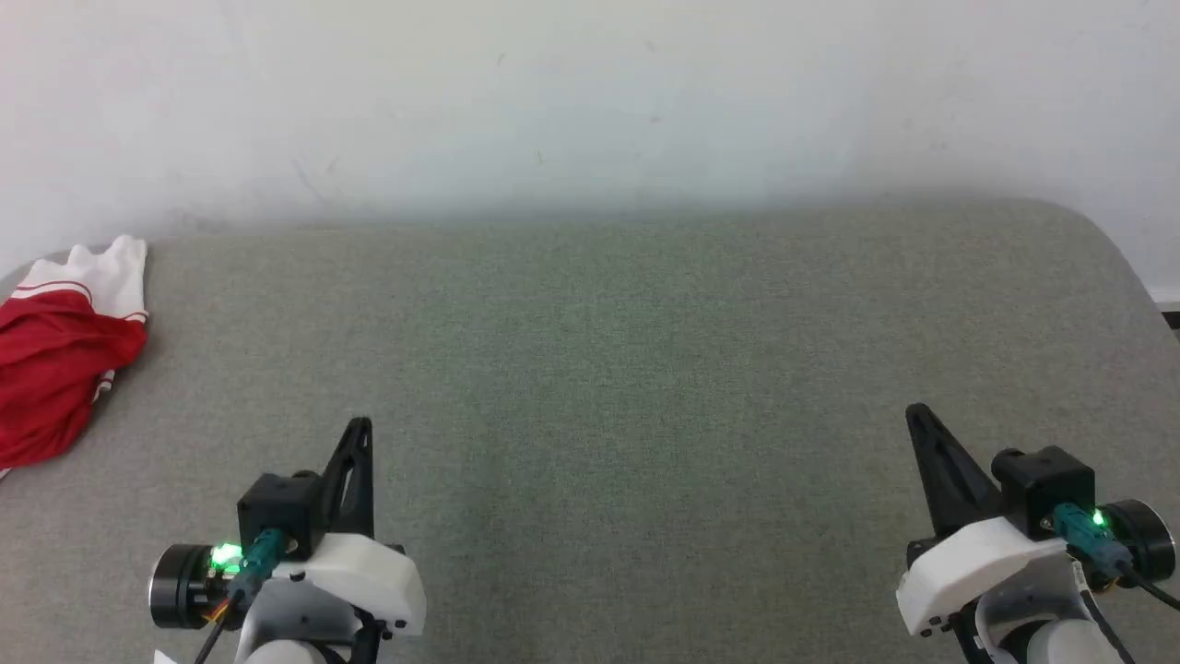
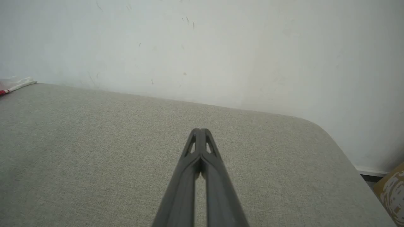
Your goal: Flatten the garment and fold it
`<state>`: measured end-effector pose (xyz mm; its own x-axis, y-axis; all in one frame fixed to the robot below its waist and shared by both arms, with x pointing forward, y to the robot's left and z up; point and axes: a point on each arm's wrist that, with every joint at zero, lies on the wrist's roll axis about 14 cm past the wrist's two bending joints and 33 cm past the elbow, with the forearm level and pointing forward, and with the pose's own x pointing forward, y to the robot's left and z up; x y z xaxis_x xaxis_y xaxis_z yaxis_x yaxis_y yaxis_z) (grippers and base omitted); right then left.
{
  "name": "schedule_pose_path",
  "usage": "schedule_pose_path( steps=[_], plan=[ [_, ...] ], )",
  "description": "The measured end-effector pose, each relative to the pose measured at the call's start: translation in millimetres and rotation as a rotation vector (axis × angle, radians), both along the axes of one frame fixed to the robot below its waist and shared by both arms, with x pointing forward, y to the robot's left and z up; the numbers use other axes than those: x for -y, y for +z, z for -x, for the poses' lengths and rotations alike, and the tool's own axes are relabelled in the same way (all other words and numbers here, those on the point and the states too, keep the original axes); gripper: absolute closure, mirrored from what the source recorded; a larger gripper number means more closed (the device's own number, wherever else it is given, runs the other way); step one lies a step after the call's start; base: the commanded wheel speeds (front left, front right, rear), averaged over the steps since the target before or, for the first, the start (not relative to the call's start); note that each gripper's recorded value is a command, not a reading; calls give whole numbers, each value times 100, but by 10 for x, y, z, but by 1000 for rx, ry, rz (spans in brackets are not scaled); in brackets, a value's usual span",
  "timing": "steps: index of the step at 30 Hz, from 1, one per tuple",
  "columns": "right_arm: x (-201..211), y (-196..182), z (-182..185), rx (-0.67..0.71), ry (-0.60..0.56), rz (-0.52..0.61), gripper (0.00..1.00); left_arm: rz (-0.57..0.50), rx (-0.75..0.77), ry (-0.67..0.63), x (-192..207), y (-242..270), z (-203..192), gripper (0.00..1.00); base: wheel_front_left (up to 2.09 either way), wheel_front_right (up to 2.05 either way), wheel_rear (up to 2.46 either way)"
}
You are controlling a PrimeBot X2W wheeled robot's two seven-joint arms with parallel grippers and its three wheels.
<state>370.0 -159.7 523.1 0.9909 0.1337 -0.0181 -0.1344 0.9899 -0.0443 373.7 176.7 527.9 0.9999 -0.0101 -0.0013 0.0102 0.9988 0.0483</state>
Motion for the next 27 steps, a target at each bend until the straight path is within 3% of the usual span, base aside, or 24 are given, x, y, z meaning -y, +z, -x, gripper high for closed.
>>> schedule_pose_path(
  steps=[27],
  plan=[
    [0,0,0,0,0,0,100,0,0,0,0,0,0,100,0,0,0]
  ],
)
